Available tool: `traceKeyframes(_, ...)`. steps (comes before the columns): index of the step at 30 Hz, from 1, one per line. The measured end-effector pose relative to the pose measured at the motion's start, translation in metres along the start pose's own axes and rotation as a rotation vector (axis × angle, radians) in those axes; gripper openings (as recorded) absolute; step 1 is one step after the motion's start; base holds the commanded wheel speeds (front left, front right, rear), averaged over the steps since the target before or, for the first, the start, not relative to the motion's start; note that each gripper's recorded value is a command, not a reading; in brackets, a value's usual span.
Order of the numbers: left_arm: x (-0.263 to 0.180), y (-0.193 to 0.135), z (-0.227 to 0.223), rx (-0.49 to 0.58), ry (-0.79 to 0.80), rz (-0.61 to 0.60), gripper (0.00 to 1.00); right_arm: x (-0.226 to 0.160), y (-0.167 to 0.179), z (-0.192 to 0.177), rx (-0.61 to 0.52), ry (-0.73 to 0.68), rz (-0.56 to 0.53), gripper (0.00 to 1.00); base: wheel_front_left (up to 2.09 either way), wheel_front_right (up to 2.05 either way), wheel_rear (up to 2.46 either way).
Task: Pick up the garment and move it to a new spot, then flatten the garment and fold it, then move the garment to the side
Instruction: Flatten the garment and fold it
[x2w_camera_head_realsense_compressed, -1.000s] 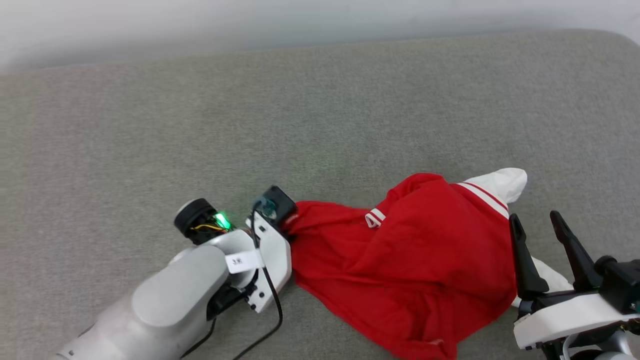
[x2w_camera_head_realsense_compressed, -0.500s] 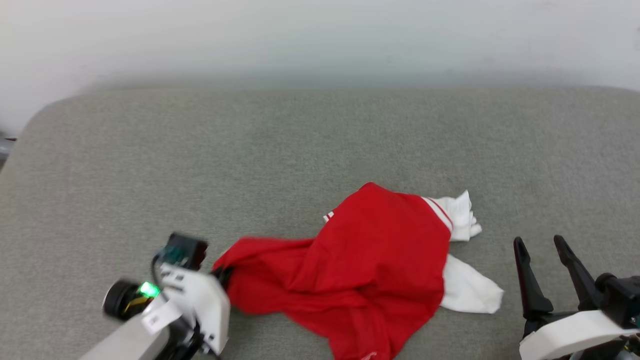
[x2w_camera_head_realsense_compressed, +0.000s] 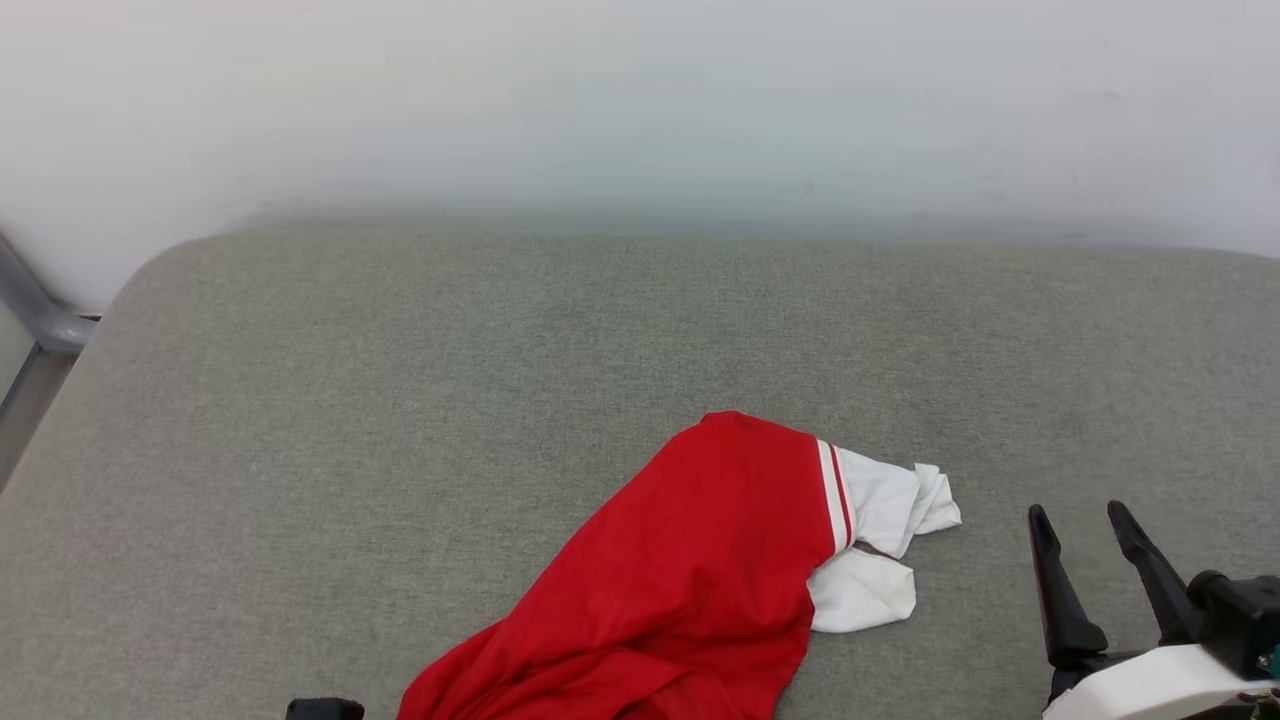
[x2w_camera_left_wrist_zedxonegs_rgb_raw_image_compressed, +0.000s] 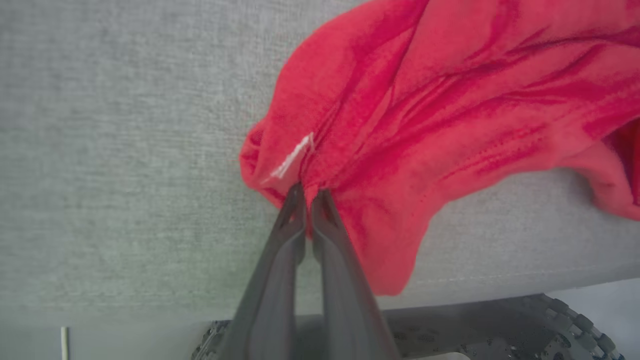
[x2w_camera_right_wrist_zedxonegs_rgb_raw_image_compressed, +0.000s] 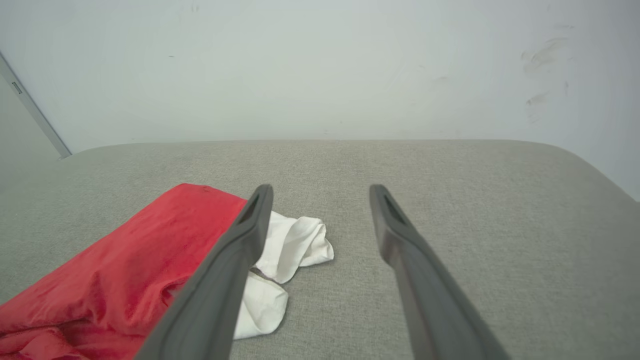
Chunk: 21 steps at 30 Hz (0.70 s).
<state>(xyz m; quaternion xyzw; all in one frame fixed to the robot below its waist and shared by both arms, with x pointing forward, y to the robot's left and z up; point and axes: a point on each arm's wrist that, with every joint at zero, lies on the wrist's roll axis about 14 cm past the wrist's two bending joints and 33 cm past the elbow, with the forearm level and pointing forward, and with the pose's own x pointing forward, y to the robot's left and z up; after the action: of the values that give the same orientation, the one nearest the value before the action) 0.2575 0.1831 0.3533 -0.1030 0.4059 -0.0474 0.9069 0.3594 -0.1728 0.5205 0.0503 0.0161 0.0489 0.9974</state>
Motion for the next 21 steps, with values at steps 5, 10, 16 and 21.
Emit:
traceKeyframes(5, 0.0, -0.02, -0.001, -0.006, -0.035, -0.046, 1.0, -0.009, -0.005, 0.004, -0.008, -0.006, -0.017, 1.0, 0.0, 0.0, 0.0)
traceKeyframes(10, 0.002, -0.035, 0.032, 0.05, -0.185, -0.077, 1.0, -0.013, -0.007, 0.009, -0.014, -0.014, -0.024, 1.0, 0.0, 0.0, 0.0)
traceKeyframes(16, -0.007, -0.053, 0.099, 0.125, -0.438, -0.113, 1.0, -0.014, -0.007, 0.014, -0.027, -0.02, -0.027, 1.0, 0.0, 0.0, 0.0)
traceKeyframes(21, -0.021, -0.073, 0.146, 0.168, -0.622, -0.145, 1.0, -0.014, -0.007, 0.017, -0.04, -0.024, -0.025, 1.0, 0.0, 0.0, 0.0)
